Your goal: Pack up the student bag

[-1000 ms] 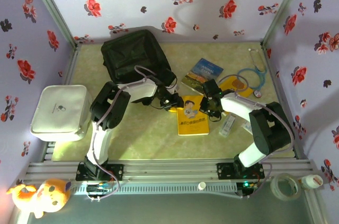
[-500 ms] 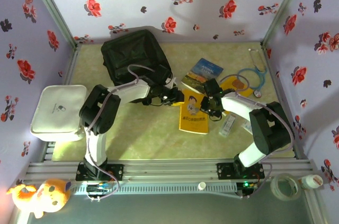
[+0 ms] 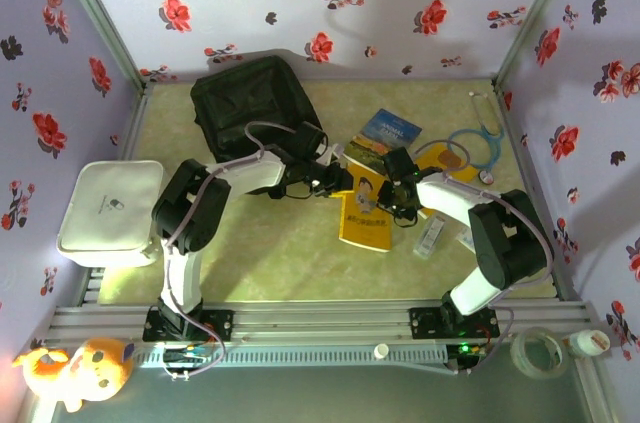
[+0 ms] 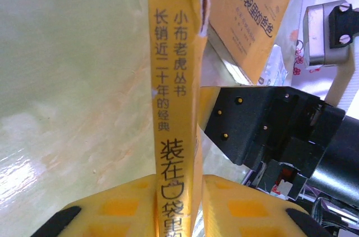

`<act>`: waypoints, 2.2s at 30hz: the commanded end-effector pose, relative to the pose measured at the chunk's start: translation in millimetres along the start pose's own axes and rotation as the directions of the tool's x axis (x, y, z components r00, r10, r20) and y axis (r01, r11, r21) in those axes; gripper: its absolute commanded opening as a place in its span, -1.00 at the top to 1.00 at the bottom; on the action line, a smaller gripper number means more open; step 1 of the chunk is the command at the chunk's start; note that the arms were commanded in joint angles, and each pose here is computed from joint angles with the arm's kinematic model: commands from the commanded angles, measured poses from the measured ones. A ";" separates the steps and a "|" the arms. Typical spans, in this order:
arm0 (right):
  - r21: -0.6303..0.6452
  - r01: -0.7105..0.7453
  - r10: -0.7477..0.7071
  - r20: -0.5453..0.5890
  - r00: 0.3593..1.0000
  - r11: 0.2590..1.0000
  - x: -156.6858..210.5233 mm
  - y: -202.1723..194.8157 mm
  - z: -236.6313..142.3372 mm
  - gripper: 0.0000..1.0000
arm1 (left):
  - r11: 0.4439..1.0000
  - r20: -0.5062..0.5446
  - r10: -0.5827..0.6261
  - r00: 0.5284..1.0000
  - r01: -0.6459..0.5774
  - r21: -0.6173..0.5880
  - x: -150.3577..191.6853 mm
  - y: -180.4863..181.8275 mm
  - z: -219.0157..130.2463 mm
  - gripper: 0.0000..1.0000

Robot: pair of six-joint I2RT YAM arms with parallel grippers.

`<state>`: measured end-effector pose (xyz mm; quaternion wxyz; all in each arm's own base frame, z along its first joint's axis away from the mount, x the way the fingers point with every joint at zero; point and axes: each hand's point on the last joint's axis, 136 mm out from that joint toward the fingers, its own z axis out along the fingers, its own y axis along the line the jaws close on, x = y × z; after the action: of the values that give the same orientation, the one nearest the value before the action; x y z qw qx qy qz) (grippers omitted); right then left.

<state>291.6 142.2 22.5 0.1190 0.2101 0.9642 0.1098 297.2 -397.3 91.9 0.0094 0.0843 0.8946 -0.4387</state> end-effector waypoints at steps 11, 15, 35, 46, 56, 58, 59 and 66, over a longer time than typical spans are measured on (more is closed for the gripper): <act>-0.156 0.024 -0.010 0.090 0.996 0.987 -25.0 28.6 -27.0 0.08 | 0.994 0.104 0.098 0.990 -0.102 0.032 -26.4 -31.4 -48.1 1.00; -0.311 0.030 0.031 0.189 0.981 0.950 -48.7 57.7 -60.2 -0.31 | 0.994 0.201 0.092 0.975 -0.101 0.036 -45.9 -35.3 -93.8 1.00; -0.896 -0.210 0.247 -0.117 0.962 0.392 -72.2 195.5 -149.9 -0.99 | 0.974 0.718 -0.100 0.689 -0.078 0.211 -130.2 -79.8 -281.1 1.00; -0.956 -0.242 0.222 -0.203 0.954 0.165 -64.6 245.1 -169.2 -0.96 | 0.888 0.708 -0.318 0.630 -0.065 0.456 -146.1 -99.9 -295.1 1.00; -0.967 -0.240 0.237 -0.214 0.948 0.089 -78.9 251.3 -176.6 -0.33 | 0.891 0.708 -0.331 0.624 -0.041 0.453 -143.7 -91.4 -291.3 1.00; -0.971 -0.225 0.238 -0.201 0.950 0.079 -80.3 251.3 -180.3 -0.12 | 0.895 0.706 -0.331 0.626 -0.028 0.445 -143.0 -88.1 -289.3 1.00; -0.973 -0.215 0.239 -0.190 0.952 0.081 -80.8 250.6 -181.8 0.02 | 0.899 0.705 -0.328 0.629 -0.023 0.438 -142.5 -86.1 -287.4 1.00; -0.952 -0.140 0.282 -0.060 0.958 0.273 -79.8 230.8 -164.2 0.68 | 0.948 0.710 -0.268 0.651 0.049 0.313 -133.0 -61.8 -273.0 0.89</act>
<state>404.8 296.5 251.5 0.2219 0.2398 0.6440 0.6918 444.4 -241.3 292.3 0.2876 -0.2186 0.7510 -0.5527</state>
